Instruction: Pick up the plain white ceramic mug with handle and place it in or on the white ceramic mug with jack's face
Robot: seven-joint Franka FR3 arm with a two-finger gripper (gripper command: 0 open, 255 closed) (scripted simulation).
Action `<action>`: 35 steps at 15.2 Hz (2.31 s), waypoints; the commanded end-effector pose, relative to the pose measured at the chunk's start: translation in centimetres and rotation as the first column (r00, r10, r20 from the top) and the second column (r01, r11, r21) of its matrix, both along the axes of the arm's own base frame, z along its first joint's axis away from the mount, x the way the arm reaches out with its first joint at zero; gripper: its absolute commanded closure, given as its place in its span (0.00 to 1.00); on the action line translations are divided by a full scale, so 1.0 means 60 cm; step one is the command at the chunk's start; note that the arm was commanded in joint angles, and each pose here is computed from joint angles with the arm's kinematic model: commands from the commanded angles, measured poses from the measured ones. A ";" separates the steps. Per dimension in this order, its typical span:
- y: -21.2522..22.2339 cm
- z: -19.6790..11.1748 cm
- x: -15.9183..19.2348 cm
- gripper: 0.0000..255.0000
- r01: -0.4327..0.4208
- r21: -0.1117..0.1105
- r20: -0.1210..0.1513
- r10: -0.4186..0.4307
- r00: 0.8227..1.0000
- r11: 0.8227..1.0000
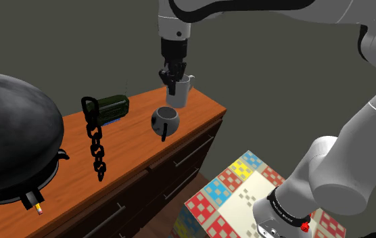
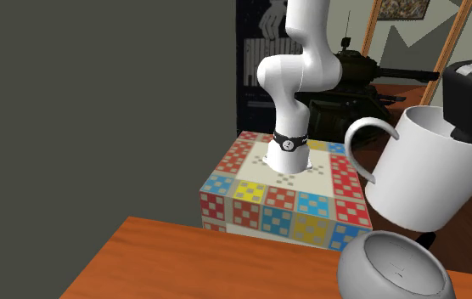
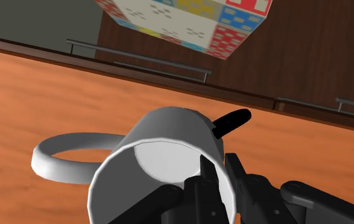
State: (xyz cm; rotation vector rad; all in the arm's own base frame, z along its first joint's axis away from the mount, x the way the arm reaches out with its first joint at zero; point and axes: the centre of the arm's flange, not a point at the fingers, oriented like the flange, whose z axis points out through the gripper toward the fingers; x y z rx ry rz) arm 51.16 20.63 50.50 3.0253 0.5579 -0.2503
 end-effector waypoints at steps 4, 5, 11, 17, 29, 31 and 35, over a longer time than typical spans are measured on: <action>0.001 -0.043 0.002 1.00 0.000 0.000 0.001 0.000 1.000 1.000; 0.001 -0.051 0.002 1.00 0.000 0.000 0.001 0.000 1.000 1.000; 0.001 -0.094 0.002 1.00 0.000 0.000 0.001 0.000 1.000 1.000; 0.001 -0.094 0.002 1.00 0.000 0.000 0.001 0.000 1.000 1.000; 0.008 -0.012 0.014 0.00 0.000 0.000 0.001 0.000 1.000 1.000; 0.008 -0.012 0.014 0.00 0.000 0.000 0.001 0.000 1.000 1.000; 0.008 -0.012 0.014 0.00 0.000 0.000 0.001 0.000 1.000 1.000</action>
